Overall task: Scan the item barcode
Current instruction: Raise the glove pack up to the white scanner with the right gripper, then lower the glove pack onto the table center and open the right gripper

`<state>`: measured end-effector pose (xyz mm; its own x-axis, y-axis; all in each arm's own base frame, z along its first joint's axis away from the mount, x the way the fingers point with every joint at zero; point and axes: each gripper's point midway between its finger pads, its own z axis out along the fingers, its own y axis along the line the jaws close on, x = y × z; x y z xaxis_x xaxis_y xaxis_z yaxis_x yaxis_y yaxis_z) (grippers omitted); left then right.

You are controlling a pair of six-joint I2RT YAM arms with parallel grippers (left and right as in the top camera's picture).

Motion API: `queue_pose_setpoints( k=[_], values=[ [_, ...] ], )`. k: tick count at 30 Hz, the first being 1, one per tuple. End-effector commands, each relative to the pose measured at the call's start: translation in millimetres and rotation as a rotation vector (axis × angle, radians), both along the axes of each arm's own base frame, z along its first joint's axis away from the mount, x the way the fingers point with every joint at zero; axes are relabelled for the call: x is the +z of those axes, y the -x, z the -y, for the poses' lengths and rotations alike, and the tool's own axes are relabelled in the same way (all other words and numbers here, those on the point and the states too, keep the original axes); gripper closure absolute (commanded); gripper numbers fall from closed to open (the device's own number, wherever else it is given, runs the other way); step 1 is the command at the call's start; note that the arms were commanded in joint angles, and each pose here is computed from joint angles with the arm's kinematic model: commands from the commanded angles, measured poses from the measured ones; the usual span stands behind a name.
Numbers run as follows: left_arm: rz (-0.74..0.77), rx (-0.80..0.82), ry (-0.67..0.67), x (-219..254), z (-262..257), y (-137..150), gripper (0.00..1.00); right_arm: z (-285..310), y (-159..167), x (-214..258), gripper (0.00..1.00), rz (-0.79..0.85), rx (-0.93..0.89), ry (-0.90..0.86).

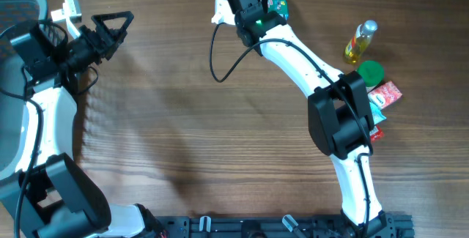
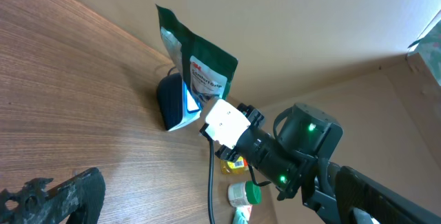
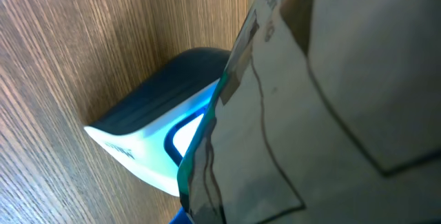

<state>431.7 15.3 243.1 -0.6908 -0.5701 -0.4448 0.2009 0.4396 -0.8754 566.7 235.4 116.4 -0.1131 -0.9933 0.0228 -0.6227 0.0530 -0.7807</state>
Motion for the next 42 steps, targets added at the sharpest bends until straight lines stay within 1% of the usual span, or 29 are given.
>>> queue_pose_setpoints(
  k=[1,3,4,6,9,10,11,12,13,14,15,17,18,19,21,23,24,25,26,27,28,29,32,34,35,36,42],
  values=[
    [0.011,-0.001,-0.005,2.1,-1.4,-0.8,0.00,0.5,-3.3,2.0,0.96,0.028,-0.044,-0.012],
    [0.011,-0.001,-0.005,2.1,-1.4,-0.8,0.00,3.0,-10.3,19.4,0.96,0.090,-0.109,-0.111],
    [0.011,-0.001,-0.005,2.1,-1.4,-0.8,0.00,2.6,-11.2,36.8,0.96,0.124,-0.137,-0.178],
    [0.011,-0.001,-0.005,2.1,-1.4,-0.8,0.00,-0.4,-2.0,69.4,0.96,0.132,-0.122,-0.251],
    [0.011,-0.001,-0.005,2.1,-1.4,-0.8,0.00,-4.2,28.7,119.0,0.96,0.087,-0.108,-0.416],
    [0.011,-0.001,-0.005,2.1,-1.4,-0.8,0.00,-2.7,44.1,131.2,0.96,0.050,-0.132,-0.486],
    [0.011,-0.001,-0.005,2.1,-1.4,-0.8,0.00,-3.8,66.6,136.1,0.96,-0.036,-0.155,-0.569],
    [0.011,-0.001,-0.005,2.1,-1.4,-0.8,0.00,-11.4,92.9,130.1,0.96,-0.176,-0.156,-0.652],
    [0.011,-0.001,-0.005,2.1,-1.4,-0.8,0.00,-22.5,121.1,117.5,0.96,-0.352,-0.170,-0.744],
    [0.011,-0.001,-0.005,2.1,-1.4,-0.8,0.00,-34.8,156.9,102.1,0.96,-0.576,-0.195,-0.825],
    [0.011,-0.001,-0.005,2.1,-1.4,-0.8,0.00,-40.9,184.4,90.3,0.95,-0.742,-0.232,-0.863],
    [0.011,-0.001,-0.005,2.1,-1.4,-0.8,0.00,-42.5,217.8,69.5,0.95,-0.931,-0.336,-0.887],
    [0.011,-0.001,-0.005,2.1,-1.4,-0.8,0.00,-39.2,230.0,51.5,0.96,-0.998,-0.441,-0.893],
    [0.011,-0.001,-0.005,2.1,-1.4,-0.8,0.00,-37.1,234.1,42.1,0.96,-1.018,-0.487,-0.890],
    [0.011,-0.001,-0.005,2.1,-1.4,-0.8,0.00,-29.7,247.5,3.0,0.96,-1.067,-0.621,-0.877],
    [0.011,-0.001,-0.005,2.1,-1.4,-0.8,0.00,-25.8,254.0,-32.1,0.96,-1.076,-0.695,-0.887],
    [0.011,-0.001,-0.005,2.1,-1.4,-0.8,0.00,-24.8,255.8,-41.7,0.94,-1.077,-0.708,-0.891],
    [0.011,-0.001,-0.005,2.1,-1.4,-0.8,0.00,-22.7,257.3,-52.1,0.89,-1.070,-0.722,-0.892],
    [0.011,-0.001,-0.005,2.1,-1.4,-0.8,0.00,-20.3,257.9,-58.7,0.69,-1.061,-0.727,-0.886],
    [0.011,-0.001,-0.005,2.1,-1.4,-0.8,0.00,-17.3,257.9,-64.3,0.43,-1.047,-0.733,-0.876],
    [0.011,-0.001,-0.005,2.1,-1.4,-0.8,0.00,-12.4,254.7,-67.3,0.25,-1.014,-0.764,-0.865],
    [0.011,-0.001,-0.005,2.1,-1.4,-0.8,0.00,-7.4,250.3,-69.6,0.13,-0.975,-0.806,-0.859],
    [0.011,-0.001,-0.005,2.1,-1.4,-0.8,0.00,11.2,236.6,-75.6,0.06,-0.839,-0.928,-0.833],
    [0.011,-0.001,-0.005,2.1,-1.4,-0.8,0.00,10.3,233.5,-71.2,0.05,-0.826,-0.921,-0.846],
    [0.011,-0.001,-0.005,2.1,-1.4,-0.8,0.00,9.2,229.4,-62.9,0.00,-0.807,-0.906,-0.866],
    [0.011,-0.001,-0.005,2.1,-1.4,-0.8,0.00,7.0,226.0,-54.6,0.00,-0.793,-0.887,-0.890],
    [0.011,-0.001,-0.005,2.1,-1.4,-0.8,0.00,-2.3,209.2,-49.3,0.00,-0.750,-0.837,-0.952]
  ],
)
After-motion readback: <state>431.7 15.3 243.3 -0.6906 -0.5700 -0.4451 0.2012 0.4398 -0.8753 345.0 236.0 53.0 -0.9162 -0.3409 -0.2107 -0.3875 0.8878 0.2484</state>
